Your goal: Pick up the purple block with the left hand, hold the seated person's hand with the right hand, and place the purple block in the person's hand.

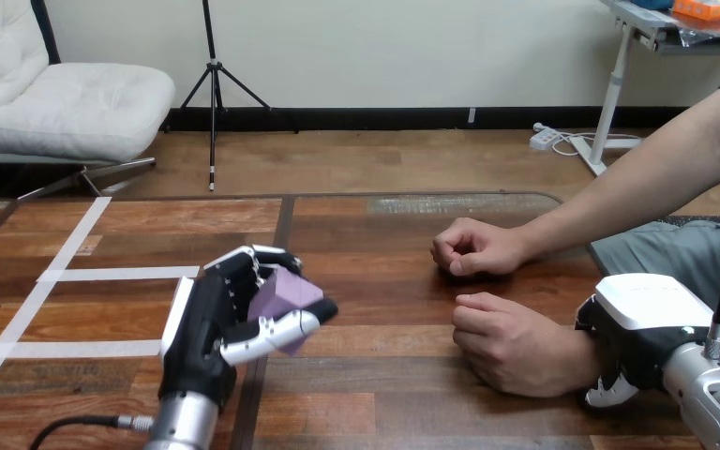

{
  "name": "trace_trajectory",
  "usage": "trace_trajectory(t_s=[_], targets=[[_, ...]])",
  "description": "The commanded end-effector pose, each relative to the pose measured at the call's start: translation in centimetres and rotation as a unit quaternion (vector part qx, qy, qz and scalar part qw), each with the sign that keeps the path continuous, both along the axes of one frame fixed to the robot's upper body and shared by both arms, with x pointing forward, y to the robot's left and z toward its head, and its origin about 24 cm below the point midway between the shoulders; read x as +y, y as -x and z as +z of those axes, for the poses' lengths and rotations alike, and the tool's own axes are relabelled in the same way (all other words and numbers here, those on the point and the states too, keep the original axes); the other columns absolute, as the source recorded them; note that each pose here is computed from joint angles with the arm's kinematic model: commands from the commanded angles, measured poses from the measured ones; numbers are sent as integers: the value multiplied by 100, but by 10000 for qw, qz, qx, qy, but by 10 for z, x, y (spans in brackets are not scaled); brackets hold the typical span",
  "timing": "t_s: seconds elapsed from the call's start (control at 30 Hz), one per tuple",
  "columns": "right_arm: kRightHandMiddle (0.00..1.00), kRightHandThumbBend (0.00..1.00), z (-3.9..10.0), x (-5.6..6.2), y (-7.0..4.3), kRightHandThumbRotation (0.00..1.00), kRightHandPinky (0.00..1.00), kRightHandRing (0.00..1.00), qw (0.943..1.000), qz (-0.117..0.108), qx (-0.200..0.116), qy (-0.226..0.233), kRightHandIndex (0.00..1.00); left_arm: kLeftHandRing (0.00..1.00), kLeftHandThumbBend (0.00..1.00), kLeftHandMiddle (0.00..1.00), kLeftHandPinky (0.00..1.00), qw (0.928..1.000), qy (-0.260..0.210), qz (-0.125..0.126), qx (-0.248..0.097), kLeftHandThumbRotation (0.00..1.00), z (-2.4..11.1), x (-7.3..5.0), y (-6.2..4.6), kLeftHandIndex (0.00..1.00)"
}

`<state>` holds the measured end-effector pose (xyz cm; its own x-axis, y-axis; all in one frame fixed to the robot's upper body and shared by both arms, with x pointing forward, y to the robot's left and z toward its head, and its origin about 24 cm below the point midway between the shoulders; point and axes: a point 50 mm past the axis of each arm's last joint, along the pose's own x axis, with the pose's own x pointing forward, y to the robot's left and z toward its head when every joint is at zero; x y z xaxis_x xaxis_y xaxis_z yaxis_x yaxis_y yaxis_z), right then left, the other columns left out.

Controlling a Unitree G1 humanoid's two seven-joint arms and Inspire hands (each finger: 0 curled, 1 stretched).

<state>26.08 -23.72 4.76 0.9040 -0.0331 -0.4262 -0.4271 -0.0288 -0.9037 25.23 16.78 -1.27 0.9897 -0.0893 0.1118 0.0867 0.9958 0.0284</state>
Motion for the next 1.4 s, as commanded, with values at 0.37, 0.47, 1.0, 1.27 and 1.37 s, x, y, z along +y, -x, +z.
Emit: trace_trajectory(t_s=[0.37, 0.47, 1.0, 1.27, 1.37], targets=[[54, 69, -2, -6, 2, 0, 40, 48, 9999, -62, 123, 96, 57, 39, 90, 48, 34, 9987, 17, 173, -484, 16, 27, -3, -39, 50], [54, 70, -2, -6, 2, 0, 40, 48, 9998, -74, 132, 95, 56, 40, 91, 48, 34, 9987, 34, 178, -471, 16, 27, -3, -40, 50], [54, 70, -2, -7, 2, 0, 41, 48, 9998, -128, 138, 109, 55, 39, 90, 48, 34, 9987, -78, 181, -461, 16, 29, -6, -45, 50], [53, 69, -1, -7, 2, 0, 39, 47, 9998, -127, 153, 51, 55, 39, 90, 48, 33, 9987, -99, 169, -464, 16, 29, -8, -46, 50], [53, 69, -1, -7, 2, 0, 39, 47, 9997, -119, 182, 72, 55, 39, 90, 48, 33, 9987, -131, 168, -465, 16, 29, -8, -46, 50]])
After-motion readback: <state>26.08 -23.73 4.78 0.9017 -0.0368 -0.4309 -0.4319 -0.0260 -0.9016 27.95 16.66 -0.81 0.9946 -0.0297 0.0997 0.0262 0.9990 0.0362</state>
